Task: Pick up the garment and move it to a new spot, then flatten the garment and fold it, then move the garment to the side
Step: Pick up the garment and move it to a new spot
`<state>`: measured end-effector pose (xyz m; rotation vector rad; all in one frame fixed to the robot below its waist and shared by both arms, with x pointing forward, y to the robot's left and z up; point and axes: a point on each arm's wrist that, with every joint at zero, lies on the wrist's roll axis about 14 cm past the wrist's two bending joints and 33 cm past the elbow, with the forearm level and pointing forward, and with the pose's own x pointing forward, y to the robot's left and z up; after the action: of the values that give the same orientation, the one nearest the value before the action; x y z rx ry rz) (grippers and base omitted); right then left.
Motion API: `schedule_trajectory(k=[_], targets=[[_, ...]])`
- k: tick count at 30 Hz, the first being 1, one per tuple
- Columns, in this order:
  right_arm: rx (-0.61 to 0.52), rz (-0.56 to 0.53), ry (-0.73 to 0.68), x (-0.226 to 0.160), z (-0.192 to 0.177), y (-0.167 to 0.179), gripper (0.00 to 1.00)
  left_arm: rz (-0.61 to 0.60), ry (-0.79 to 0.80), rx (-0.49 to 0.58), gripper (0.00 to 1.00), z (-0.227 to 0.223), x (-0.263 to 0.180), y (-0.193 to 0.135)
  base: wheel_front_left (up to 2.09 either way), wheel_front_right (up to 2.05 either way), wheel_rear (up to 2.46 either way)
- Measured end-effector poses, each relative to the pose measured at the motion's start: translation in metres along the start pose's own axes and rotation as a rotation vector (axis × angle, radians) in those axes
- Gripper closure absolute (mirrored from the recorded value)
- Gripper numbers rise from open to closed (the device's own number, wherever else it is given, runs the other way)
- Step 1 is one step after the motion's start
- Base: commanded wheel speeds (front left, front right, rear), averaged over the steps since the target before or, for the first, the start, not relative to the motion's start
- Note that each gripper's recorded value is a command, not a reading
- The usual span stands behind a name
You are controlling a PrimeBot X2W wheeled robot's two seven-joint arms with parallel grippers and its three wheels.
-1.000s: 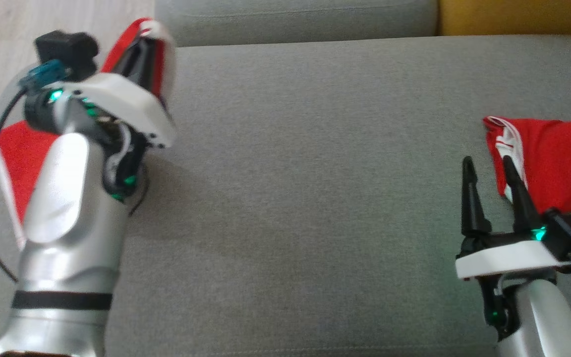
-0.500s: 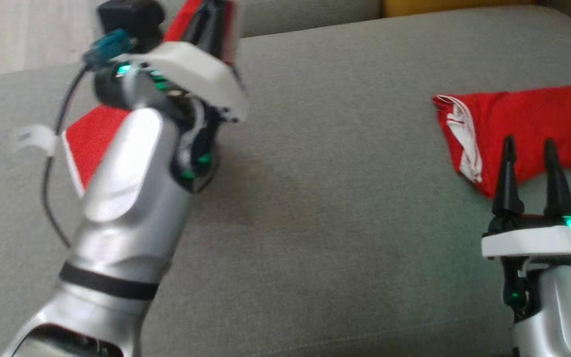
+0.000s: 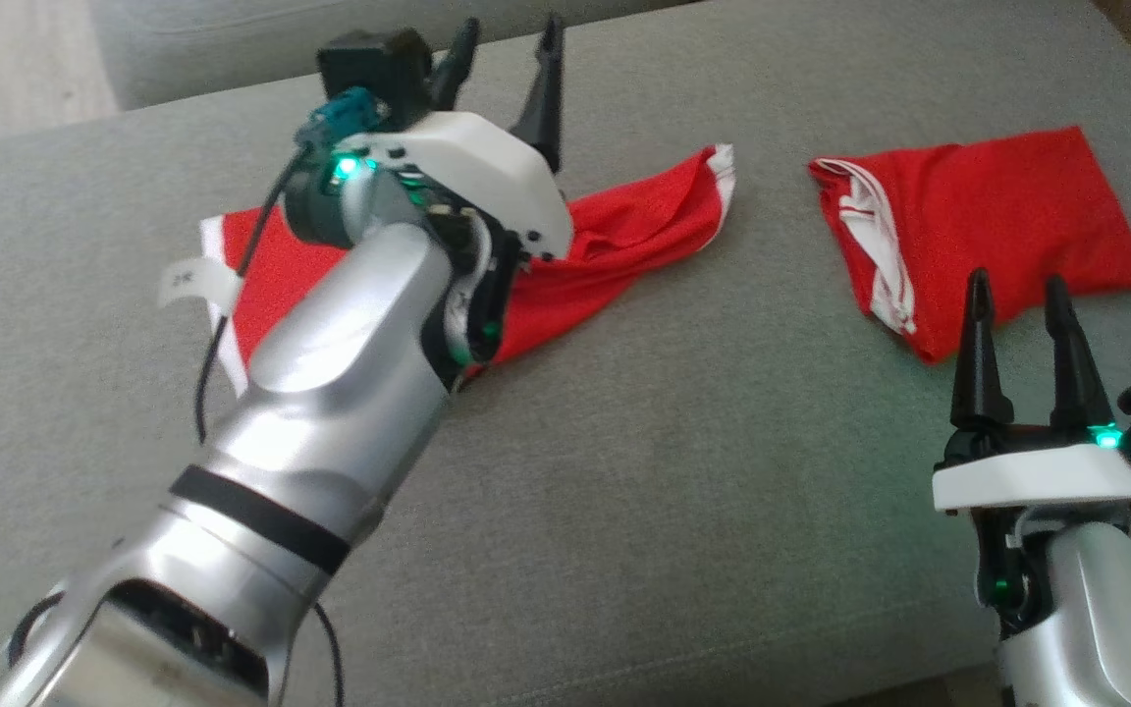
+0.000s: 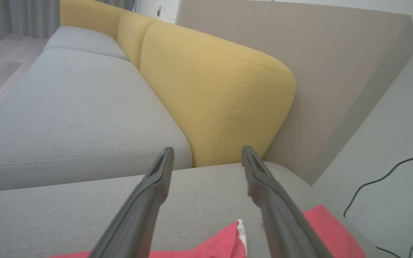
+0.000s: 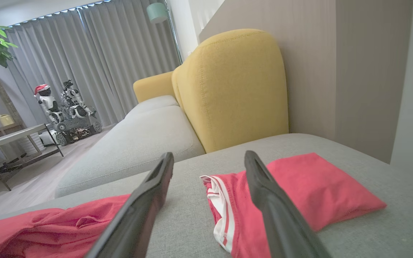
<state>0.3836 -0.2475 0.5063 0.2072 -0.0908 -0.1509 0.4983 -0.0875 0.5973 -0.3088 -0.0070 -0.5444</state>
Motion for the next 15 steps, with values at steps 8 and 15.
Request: schedule_trajectory(k=[8, 15], targets=[[-0.001, 0.073, 0.006, 0.004, -0.004, 0.026, 0.00, 0.143, -0.059, 0.149, 0.00, 0.035, -0.028, 0.079, 0.00, 0.00, 0.00], [0.000, 0.189, 0.034, -0.001, -0.015, 0.066, 0.00, 0.319, -0.033, 0.245, 0.00, 0.032, -0.114, 0.161, 0.00, 0.00, 0.00]])
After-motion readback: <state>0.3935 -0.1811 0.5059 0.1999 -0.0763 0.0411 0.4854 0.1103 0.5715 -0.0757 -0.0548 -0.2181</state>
